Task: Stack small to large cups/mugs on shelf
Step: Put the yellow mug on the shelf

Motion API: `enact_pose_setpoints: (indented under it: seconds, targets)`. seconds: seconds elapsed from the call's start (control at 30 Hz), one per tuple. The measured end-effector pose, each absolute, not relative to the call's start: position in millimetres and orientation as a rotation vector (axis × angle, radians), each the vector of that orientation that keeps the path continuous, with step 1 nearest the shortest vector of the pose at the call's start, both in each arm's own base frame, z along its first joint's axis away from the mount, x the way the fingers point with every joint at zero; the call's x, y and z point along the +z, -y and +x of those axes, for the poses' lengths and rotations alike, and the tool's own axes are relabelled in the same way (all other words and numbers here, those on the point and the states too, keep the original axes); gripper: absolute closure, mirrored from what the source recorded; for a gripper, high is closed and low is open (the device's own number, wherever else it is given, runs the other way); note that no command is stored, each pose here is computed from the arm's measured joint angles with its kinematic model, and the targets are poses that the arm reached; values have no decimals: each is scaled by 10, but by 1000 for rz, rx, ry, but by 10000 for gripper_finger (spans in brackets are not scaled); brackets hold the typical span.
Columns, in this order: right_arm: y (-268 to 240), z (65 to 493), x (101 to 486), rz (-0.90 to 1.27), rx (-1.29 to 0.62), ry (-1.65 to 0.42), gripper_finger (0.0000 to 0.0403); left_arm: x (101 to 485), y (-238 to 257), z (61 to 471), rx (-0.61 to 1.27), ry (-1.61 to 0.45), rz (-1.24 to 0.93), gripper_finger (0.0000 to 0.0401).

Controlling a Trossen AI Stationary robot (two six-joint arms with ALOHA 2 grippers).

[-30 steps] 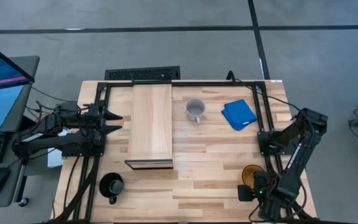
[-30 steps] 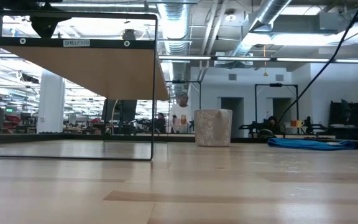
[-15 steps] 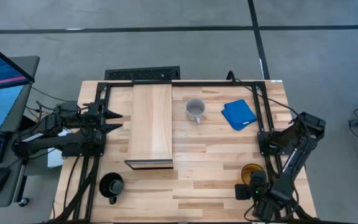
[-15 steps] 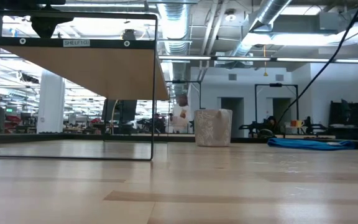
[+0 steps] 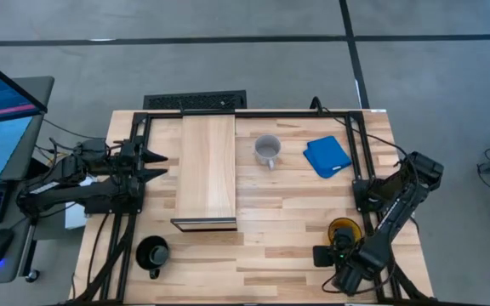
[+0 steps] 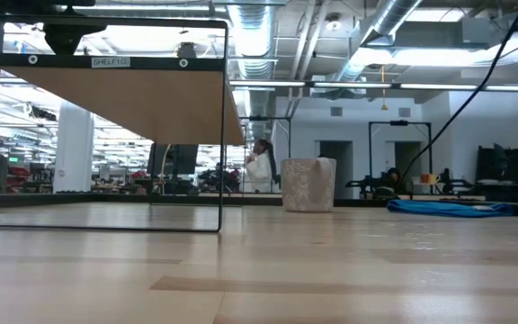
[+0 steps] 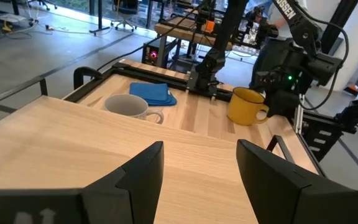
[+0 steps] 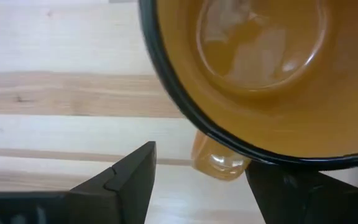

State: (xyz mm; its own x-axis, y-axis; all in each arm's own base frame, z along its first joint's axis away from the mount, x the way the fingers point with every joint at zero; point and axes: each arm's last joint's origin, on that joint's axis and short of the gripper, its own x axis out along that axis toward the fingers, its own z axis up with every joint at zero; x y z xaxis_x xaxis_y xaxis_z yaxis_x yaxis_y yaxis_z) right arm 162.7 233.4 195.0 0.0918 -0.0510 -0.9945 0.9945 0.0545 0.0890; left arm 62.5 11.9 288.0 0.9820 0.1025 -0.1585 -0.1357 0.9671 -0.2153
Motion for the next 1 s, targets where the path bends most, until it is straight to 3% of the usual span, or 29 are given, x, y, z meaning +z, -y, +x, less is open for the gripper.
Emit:
enact_pose_setpoints:
  seconds: [0.3,1.0]
  targets:
    - [-2293,1691,1950,1085,-1048,-1177,143,2881,-119,625,121,-147,-227,207]
    - [-2104,1883,1951,1157,-1168,-1113,143,2880,-120,625,126,-147,-228,207]
